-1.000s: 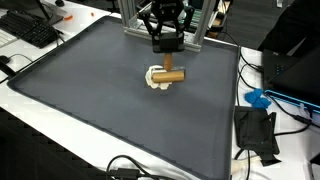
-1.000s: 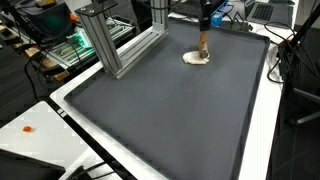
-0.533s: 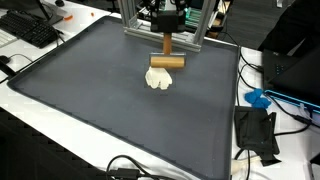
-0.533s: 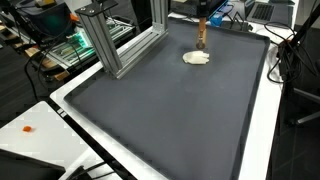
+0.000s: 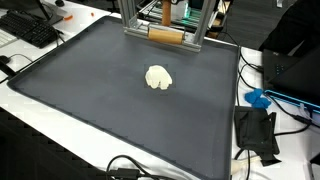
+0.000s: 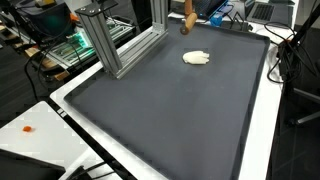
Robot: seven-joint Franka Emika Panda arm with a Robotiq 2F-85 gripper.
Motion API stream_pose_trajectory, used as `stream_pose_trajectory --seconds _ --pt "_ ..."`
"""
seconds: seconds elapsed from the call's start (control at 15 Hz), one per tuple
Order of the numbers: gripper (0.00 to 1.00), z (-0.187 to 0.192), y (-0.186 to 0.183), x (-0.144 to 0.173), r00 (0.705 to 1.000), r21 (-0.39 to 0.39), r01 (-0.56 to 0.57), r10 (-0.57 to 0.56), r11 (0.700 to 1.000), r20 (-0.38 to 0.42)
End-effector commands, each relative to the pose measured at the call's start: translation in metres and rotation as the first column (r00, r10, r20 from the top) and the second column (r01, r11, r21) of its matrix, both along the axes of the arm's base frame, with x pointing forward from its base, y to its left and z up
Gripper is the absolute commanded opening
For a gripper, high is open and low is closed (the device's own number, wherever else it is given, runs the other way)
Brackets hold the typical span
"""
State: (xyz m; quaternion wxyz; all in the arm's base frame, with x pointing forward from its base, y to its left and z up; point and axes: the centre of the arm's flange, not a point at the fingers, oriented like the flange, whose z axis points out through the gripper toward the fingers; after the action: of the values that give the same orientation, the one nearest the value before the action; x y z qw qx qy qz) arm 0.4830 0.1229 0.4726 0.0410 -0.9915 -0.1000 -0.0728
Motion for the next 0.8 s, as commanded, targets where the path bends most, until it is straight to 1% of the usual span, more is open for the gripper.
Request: stream_pose_trajectory --seconds 0.0,0.27,0.73 --pt "0.23 0.009 -0.008 -0.051 0.998 0.005 0.067 -0.067 0.998 -0.010" --pt "0.23 0.010 -0.014 -0.082 0.993 -0.007 0.111 -0.111 0.994 -0.026" --pt "0.23 0.023 -0.010 -0.124 0.994 -0.020 0.101 -0.102 0.995 -0.044"
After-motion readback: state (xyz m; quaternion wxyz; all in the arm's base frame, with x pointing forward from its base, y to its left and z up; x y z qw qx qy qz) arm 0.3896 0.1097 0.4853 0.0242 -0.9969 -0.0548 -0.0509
